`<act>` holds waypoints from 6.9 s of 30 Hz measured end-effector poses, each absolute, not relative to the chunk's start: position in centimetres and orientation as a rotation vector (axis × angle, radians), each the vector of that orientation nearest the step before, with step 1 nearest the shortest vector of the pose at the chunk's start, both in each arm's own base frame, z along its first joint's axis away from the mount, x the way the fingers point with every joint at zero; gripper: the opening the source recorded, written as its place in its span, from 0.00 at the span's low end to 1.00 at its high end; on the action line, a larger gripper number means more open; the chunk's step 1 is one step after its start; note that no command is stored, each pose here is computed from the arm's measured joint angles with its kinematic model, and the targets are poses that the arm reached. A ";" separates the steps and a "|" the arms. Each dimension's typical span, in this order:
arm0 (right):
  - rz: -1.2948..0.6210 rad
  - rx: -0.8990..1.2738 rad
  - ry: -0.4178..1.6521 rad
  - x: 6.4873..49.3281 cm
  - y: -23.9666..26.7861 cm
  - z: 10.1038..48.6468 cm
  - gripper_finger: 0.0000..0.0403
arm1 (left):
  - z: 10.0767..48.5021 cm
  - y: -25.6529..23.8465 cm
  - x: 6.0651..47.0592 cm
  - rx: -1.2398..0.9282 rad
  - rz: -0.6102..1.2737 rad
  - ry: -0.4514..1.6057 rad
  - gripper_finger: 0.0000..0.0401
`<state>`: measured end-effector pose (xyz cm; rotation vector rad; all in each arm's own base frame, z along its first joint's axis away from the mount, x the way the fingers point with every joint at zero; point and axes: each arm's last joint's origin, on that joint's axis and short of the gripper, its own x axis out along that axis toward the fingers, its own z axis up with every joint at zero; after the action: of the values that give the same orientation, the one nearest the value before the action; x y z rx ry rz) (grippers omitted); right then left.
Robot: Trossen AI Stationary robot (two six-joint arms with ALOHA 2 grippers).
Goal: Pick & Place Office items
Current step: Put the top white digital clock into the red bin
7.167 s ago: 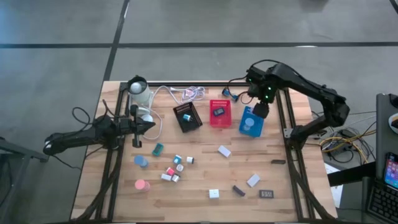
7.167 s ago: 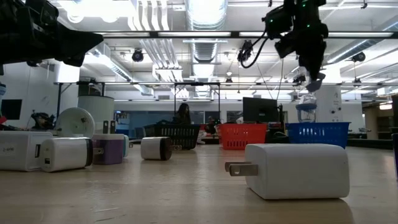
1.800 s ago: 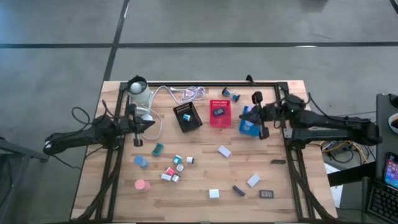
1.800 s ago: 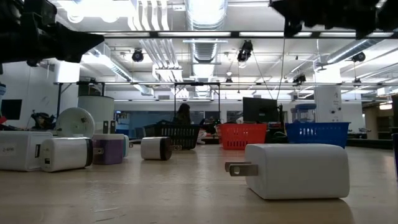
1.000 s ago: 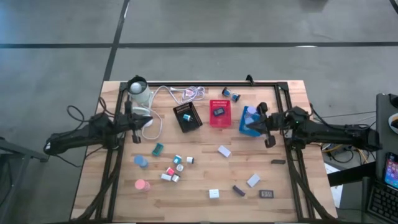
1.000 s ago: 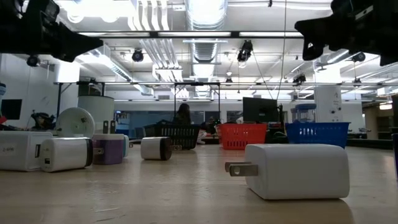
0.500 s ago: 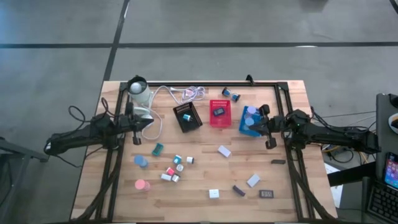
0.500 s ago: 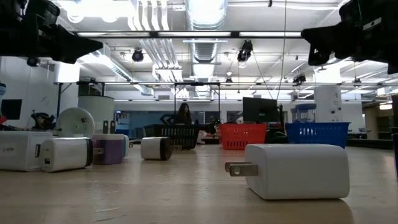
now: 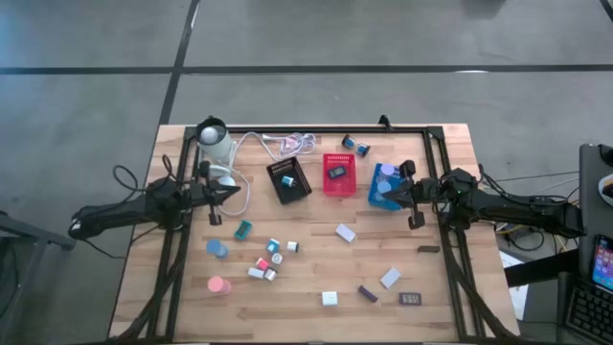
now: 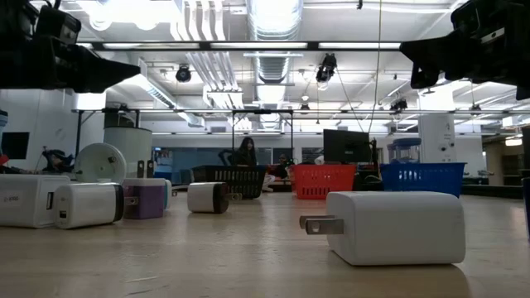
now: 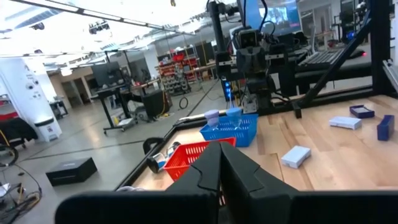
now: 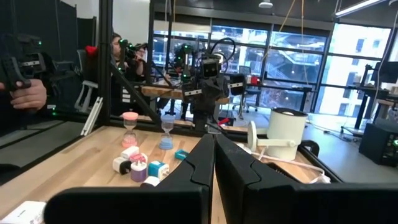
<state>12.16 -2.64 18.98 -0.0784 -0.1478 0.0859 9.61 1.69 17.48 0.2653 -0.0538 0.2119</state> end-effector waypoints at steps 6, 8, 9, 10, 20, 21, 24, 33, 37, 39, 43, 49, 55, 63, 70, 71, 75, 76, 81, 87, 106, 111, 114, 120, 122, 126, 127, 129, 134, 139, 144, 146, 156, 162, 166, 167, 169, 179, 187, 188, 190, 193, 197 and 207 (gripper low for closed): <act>0.085 -0.086 -0.147 12.2 -2.6 19.0 0.02 | 17.5 1.6 9.6 0.250 0.184 -0.072 0.04; 0.084 -0.090 -0.147 12.2 -2.6 19.0 0.02 | 17.6 1.6 9.6 0.248 0.184 -0.074 0.03; 0.081 -0.090 -0.147 12.2 -2.7 19.0 0.02 | 17.6 1.6 9.6 0.248 0.184 -0.076 0.03; 0.078 -0.090 -0.147 12.2 -2.7 19.0 0.02 | 17.6 1.6 9.6 0.248 0.184 -0.077 0.03; 0.060 -0.100 -0.147 12.2 -2.7 19.0 0.02 | 17.7 1.6 9.6 0.256 0.185 -0.080 0.03; 0.060 -0.102 -0.147 12.2 -2.7 19.0 0.02 | 17.7 1.6 9.6 0.257 0.185 -0.081 0.03; 0.058 -0.102 -0.147 12.2 -2.7 19.0 0.02 | 17.7 1.6 9.6 0.257 0.186 -0.084 0.03; 0.058 -0.102 -0.146 12.2 -2.7 19.0 0.02 | 17.7 1.6 9.6 0.257 0.186 -0.087 0.03; 0.071 -0.096 -0.139 12.2 -2.6 18.9 0.02 | 17.7 1.6 9.6 0.249 0.186 -0.089 0.03; 0.080 -0.095 -0.140 12.4 -2.6 19.4 0.02 | 17.8 1.6 9.6 0.249 0.186 -0.097 0.03; 0.097 -0.091 -0.137 13.3 -2.5 21.5 0.02 | 17.9 1.6 9.6 0.242 0.187 -0.106 0.02; 0.097 -0.129 0.109 16.0 -2.6 25.7 0.02 | 17.9 1.6 9.6 0.236 0.186 -0.104 0.03; 0.148 -0.125 0.403 18.9 -2.6 29.2 0.02 | 17.9 1.6 9.6 0.236 0.186 -0.103 0.03; 0.225 -0.147 0.793 23.5 -2.2 31.6 0.08 | 17.8 1.6 9.6 0.235 0.186 -0.101 0.03; 0.283 -0.217 1.014 28.0 -0.5 31.9 0.29 | 17.8 1.6 9.6 0.236 0.186 -0.101 0.03; 0.303 -0.233 1.032 28.6 -0.3 31.7 0.33 | 17.8 1.6 9.6 0.235 0.186 -0.101 0.03; 0.369 -0.286 1.086 30.8 0.7 30.6 0.48 | 17.8 1.6 9.6 0.236 0.186 -0.098 0.03; 0.386 -0.301 1.096 31.2 1.0 30.2 0.51 | 17.8 1.6 9.6 0.236 0.186 -0.098 0.03; 0.475 -0.343 1.171 32.9 2.4 27.9 0.66 | 17.8 1.6 9.6 0.234 0.185 -0.093 0.03; 0.554 -0.401 1.257 34.1 3.6 24.8 0.77 | 17.8 1.6 9.6 0.228 0.185 -0.092 0.03; 0.601 -0.557 1.519 36.2 3.9 16.6 0.88 | 17.7 1.6 9.6 0.227 0.185 -0.091 0.03; 0.589 -0.564 1.558 36.1 3.6 15.5 0.88 | 17.7 1.6 9.6 0.227 0.185 -0.089 0.03; 0.581 -0.567 1.543 36.1 3.5 15.1 0.87 | 17.7 1.6 9.6 0.227 0.185 -0.088 0.03; 0.582 -0.576 1.515 36.1 3.5 14.9 0.86 | 17.7 1.6 9.6 0.227 0.184 -0.087 0.02; 0.583 -0.578 1.505 36.2 3.5 14.6 0.85 | 17.7 1.6 9.6 0.227 0.185 -0.087 0.03; 0.589 -0.586 1.469 36.1 3.5 14.0 0.84 | 17.7 1.6 9.6 0.225 0.185 -0.087 0.03; 0.593 -0.586 1.470 36.0 3.5 13.9 0.84 | 17.7 1.6 9.6 0.224 0.184 -0.087 0.03; 0.598 -0.585 1.473 35.8 3.5 13.7 0.83 | 17.7 1.6 9.6 0.224 0.184 -0.087 0.03; 0.608 -0.563 1.475 35.6 3.5 13.4 0.82 | 17.7 1.6 9.6 0.224 0.184 -0.087 0.03; 0.567 -0.524 1.489 35.7 3.6 13.6 0.74 | 17.7 1.6 9.6 0.224 0.185 -0.087 0.03; 0.550 -0.508 1.490 35.8 3.6 13.9 0.70 | 17.7 1.6 9.6 0.224 0.184 -0.087 0.03; 0.547 -0.505 1.490 35.8 3.6 14.0 0.70 | 17.7 1.6 9.6 0.224 0.184 -0.087 0.03; 0.514 -0.452 1.397 35.5 3.7 17.0 0.71 | 17.7 1.6 9.6 0.224 0.184 -0.087 0.03; 0.487 -0.430 1.325 35.2 3.7 19.0 0.71 | 17.7 1.6 9.6 0.224 0.185 -0.087 0.03; 0.479 -0.390 1.255 34.9 3.7 20.7 0.71 | 17.7 1.6 9.6 0.223 0.184 -0.087 0.03; 0.470 -0.388 1.228 34.7 3.6 21.3 0.71 | 17.7 1.6 9.6 0.223 0.184 -0.087 0.03; 0.451 -0.383 1.178 34.3 3.5 22.6 0.71 | 17.7 1.6 9.6 0.223 0.185 -0.086 0.03; 0.453 -0.274 0.690 30.1 2.9 30.2 0.71 | 17.7 1.6 9.6 0.221 0.184 -0.084 0.03; 0.416 -0.129 0.221 24.3 0.8 32.5 0.71 | 17.7 1.6 9.7 0.216 0.184 -0.083 0.03; 0.398 -0.117 0.181 23.5 0.5 32.6 0.71 | 17.7 1.6 9.7 0.216 0.183 -0.083 0.03; 0.346 -0.082 0.122 21.8 0.0 32.5 0.71 | 17.7 1.6 9.7 0.216 0.184 -0.083 0.03; 0.264 -0.048 0.063 19.6 -0.6 32.5 0.71 | 17.7 1.6 9.7 0.216 0.184 -0.083 0.03; 0.171 -0.030 -0.001 17.0 -0.9 32.2 0.71 | 17.7 1.6 9.7 0.216 0.184 -0.083 0.03; 0.007 -0.020 -0.167 12.9 -0.9 29.6 0.71 | 17.7 1.6 9.6 0.216 0.187 -0.083 0.03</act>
<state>12.90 -0.94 29.60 -0.0202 -0.1669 0.0066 9.65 1.62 17.66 0.2159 -0.0830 0.1871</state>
